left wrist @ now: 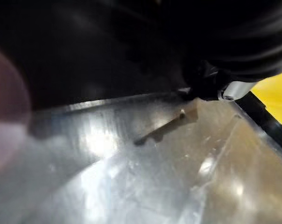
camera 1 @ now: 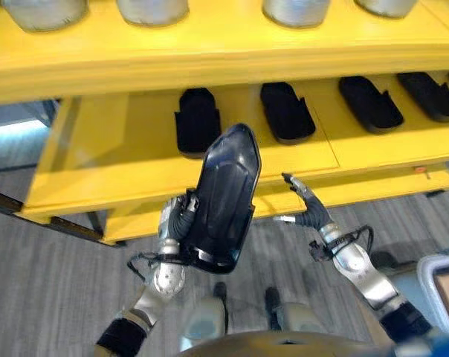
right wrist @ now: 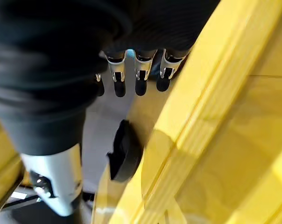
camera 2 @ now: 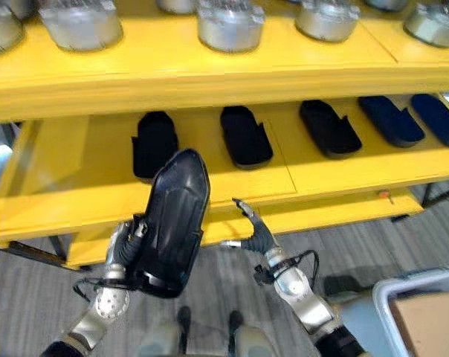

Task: Move parts from the plastic box to the shelf.

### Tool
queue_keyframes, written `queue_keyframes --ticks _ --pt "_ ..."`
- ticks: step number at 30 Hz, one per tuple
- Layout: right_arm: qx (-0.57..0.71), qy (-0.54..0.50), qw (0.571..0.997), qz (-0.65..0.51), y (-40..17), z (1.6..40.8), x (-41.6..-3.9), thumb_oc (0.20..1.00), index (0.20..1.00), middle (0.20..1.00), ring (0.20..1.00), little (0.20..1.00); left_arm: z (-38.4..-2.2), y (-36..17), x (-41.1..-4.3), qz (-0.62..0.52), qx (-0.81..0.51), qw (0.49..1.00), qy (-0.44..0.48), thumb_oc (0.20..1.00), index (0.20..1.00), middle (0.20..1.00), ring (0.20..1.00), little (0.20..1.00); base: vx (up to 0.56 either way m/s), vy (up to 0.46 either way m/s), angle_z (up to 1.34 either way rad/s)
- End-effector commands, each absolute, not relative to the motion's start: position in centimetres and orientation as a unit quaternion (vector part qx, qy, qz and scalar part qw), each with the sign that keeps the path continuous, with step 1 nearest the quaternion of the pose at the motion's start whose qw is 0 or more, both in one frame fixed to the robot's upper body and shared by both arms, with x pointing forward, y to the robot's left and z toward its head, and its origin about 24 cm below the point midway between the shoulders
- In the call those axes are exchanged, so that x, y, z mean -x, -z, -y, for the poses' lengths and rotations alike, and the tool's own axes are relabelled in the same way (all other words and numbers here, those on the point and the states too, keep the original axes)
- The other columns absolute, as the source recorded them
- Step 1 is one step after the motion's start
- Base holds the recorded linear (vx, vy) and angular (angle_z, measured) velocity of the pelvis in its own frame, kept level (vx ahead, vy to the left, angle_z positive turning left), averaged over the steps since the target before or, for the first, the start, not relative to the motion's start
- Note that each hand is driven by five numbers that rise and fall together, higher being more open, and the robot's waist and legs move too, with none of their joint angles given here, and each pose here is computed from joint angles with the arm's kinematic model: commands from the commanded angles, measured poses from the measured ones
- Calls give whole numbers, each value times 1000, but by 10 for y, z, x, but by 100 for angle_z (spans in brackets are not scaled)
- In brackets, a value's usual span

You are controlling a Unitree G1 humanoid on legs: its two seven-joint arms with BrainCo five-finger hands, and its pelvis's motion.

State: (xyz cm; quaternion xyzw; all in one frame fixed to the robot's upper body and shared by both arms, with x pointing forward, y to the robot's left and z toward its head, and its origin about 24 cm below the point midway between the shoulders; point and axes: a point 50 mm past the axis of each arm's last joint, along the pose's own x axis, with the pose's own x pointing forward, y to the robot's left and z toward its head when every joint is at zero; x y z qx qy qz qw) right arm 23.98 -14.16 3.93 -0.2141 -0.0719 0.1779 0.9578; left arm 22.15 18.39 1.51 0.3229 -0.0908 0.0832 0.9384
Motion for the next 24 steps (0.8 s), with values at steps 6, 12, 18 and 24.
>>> queue_keyframes --ticks 6,12,18,24 --pt "213 -184 944 173 -67 125 -242 1000 1000 1000 1000 1000 -169 -50 -233 192 -300 931 -82 200 200 200 200 200 52 -71 15" --pt "221 -124 952 171 -67 140 -243 1000 1000 1000 1000 1000 -158 -60 -241 222 -281 932 -63 200 200 200 200 200 -5 -3 21" --pt "233 -112 951 171 -65 148 -246 1000 1000 1000 1000 1000 -152 -59 -244 225 -263 935 -75 200 200 200 200 200 36 141 60" --pt "214 -123 956 159 -68 155 -244 1000 1000 1000 1000 1000 -158 -58 -236 224 -259 935 -89 200 200 200 200 200 64 281 -21"
